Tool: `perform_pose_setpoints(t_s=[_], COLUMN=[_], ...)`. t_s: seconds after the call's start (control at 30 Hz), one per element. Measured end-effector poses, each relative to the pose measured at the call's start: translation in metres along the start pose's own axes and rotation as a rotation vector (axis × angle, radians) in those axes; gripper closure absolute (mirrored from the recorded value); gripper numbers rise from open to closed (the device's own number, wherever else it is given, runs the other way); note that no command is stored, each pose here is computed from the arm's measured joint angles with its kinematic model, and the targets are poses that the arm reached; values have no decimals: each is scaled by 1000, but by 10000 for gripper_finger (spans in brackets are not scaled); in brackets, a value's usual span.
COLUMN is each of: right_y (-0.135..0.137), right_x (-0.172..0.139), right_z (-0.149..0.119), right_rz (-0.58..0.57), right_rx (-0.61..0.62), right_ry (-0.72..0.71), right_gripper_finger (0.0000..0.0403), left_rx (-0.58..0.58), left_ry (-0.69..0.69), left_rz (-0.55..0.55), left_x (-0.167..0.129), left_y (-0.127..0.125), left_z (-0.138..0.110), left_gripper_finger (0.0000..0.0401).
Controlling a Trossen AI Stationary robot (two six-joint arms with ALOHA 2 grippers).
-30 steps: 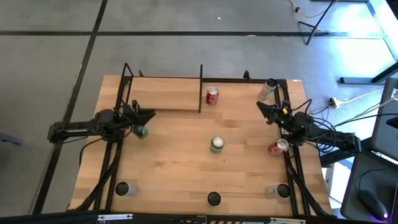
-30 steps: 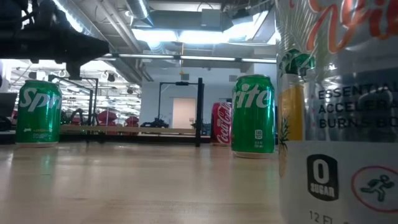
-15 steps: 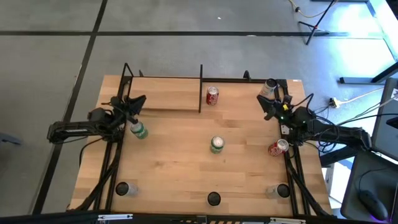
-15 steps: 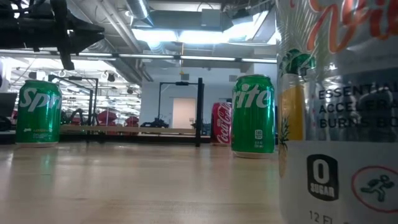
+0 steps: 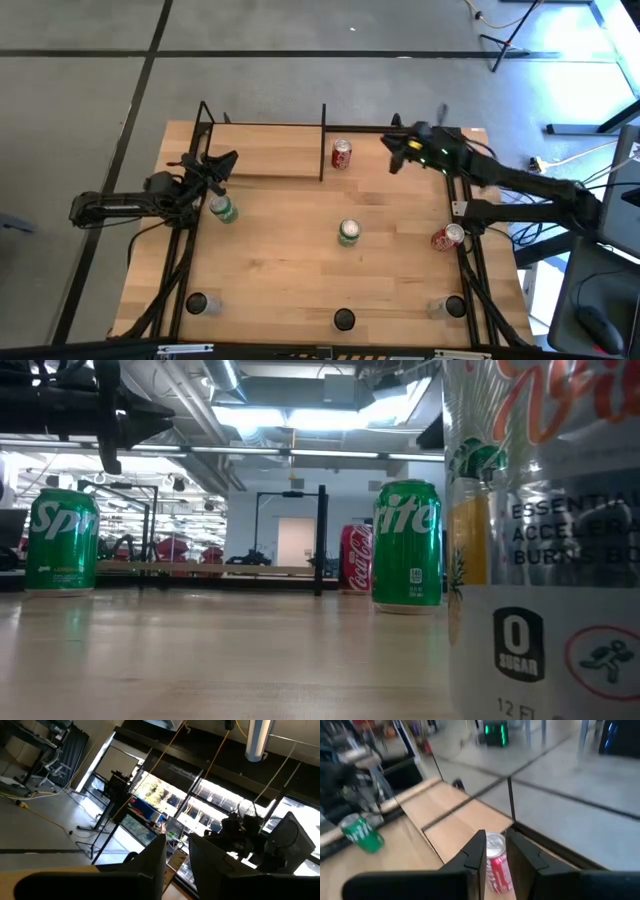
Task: Place canned beverage on shelf
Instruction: Put the top red soda can on the shelf
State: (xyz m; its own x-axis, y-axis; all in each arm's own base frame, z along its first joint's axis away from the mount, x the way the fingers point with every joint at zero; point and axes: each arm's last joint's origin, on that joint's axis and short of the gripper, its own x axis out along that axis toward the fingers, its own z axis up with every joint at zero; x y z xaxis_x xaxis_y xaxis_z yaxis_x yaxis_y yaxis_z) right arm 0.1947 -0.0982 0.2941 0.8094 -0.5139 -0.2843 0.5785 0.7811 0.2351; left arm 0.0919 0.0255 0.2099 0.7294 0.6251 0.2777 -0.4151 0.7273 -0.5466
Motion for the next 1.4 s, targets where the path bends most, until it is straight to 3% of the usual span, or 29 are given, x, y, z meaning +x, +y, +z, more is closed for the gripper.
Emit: perform_pose_setpoints(t_s=[0.2,0.33,0.5,0.7,0.87,0.97,1.4], right_y=[-7,-10,-9,-6,-6,-8,-15], right_x=[41,66,93,126,152,161,182], right_z=[13,13,14,20,15,7,-19], right_rz=[-7,25,103,91,75,69,16], right_rx=[12,-37,-65,-169,-206,-203,-215], right_ry=[81,145,232,385,502,549,628], right_gripper_finger=[339,308,210,81,16,6,40], left_rx=[0,-1,0,1,1,1,1], left_ry=[0,1,2,4,4,3,3], left_rz=[-1,-2,-2,-1,-1,-1,-1], left_x=[0,0,0,0,0,0,0], left_y=[0,0,0,0,0,0,0], left_z=[0,0,0,0,0,0,0], left_gripper_finger=[325,325,325,325,325,325,325])
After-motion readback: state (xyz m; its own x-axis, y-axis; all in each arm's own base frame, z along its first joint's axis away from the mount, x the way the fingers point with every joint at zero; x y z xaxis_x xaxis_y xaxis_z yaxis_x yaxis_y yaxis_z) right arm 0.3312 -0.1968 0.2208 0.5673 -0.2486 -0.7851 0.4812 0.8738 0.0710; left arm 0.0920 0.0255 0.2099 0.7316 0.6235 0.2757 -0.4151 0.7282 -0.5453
